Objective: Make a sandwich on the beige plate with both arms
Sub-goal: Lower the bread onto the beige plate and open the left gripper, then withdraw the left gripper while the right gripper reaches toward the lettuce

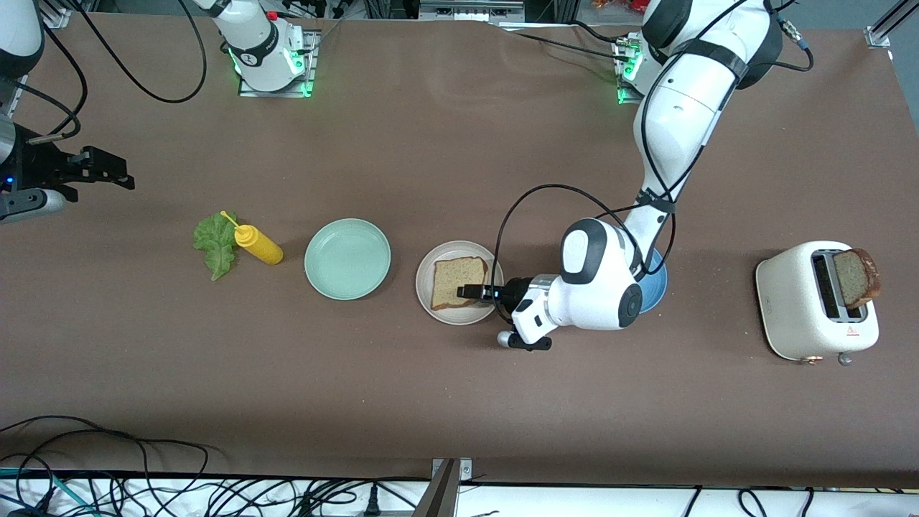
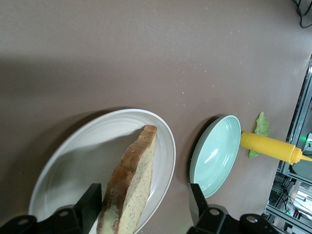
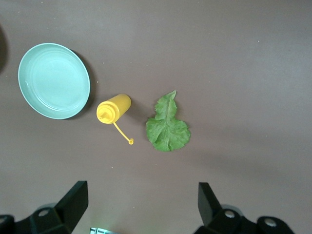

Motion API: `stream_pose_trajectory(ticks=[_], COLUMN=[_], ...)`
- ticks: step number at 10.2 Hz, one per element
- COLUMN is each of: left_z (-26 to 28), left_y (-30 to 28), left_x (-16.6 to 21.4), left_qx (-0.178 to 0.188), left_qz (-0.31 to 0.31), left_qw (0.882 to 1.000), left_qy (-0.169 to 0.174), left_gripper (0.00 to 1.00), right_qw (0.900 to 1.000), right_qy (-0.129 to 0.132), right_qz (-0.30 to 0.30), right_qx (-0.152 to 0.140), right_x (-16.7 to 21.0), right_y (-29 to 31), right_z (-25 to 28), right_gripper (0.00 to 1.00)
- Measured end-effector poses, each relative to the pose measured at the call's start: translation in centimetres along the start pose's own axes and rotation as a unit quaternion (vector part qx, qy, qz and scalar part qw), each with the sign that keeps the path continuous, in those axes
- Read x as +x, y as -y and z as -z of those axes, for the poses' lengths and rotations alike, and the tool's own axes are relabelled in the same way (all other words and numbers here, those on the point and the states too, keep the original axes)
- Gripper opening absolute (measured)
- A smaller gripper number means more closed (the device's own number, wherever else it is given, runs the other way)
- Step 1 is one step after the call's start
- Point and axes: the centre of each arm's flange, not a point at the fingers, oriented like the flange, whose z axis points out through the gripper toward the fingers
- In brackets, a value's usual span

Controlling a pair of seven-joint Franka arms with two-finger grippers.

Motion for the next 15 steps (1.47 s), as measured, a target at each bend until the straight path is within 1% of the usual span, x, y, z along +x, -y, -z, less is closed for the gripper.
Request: stream_pose_trajectory(ticks=[1, 2, 3, 6, 7, 9, 12, 13, 15], left_z=[0.8, 1.8, 2.6, 3.9, 4.6, 7.2, 12.3, 13.6, 15.8], left_y=[0.5, 1.1, 1.5, 2.2, 2.8, 3.9, 7.0, 7.8, 8.3], left_x=[0.4, 0.8, 1.1, 1.4, 1.6, 1.9, 2.5, 2.5, 1.8], left_qx=[-0.002, -0.003, -0.005, -0.007, -0.001, 0.038, 0.104, 0.129, 0.185], left_qz=[0.003, 0.007, 0.01, 0.014, 0.013, -0.005, -0.017, -0.023, -0.039], left_qw=[1.0, 1.0, 1.0, 1.0, 1.0, 0.999, 0.994, 0.991, 0.982], left_qy=[-0.005, -0.01, -0.012, -0.015, -0.016, -0.015, -0.017, -0.013, 0.007], left_gripper=[0.85, 0.98, 1.0, 1.0, 1.0, 1.0, 1.0, 1.0, 1.0], right_qw=[1.0, 1.0, 1.0, 1.0, 1.0, 1.0, 1.0, 1.0, 1.0], right_qy=[-0.003, -0.007, -0.009, -0.009, -0.009, -0.008, -0.006, -0.006, -0.006], right_qz=[0.001, 0.002, 0.003, 0.005, 0.008, 0.014, 0.021, 0.023, 0.023], right_qx=[-0.001, -0.002, -0.003, -0.003, -0.003, -0.003, -0.002, -0.002, -0.002], right_x=[0.2, 0.4, 0.7, 0.9, 0.9, 1.0, 1.1, 1.1, 1.1], right_y=[0.0, -0.1, -0.2, -0.2, -0.2, -0.3, -0.3, -0.3, -0.3], right_z=[0.3, 0.6, 0.7, 0.7, 0.7, 0.6, 0.4, 0.4, 0.4], right_gripper=[1.0, 1.0, 1.0, 1.0, 1.0, 1.0, 1.0, 1.0, 1.0])
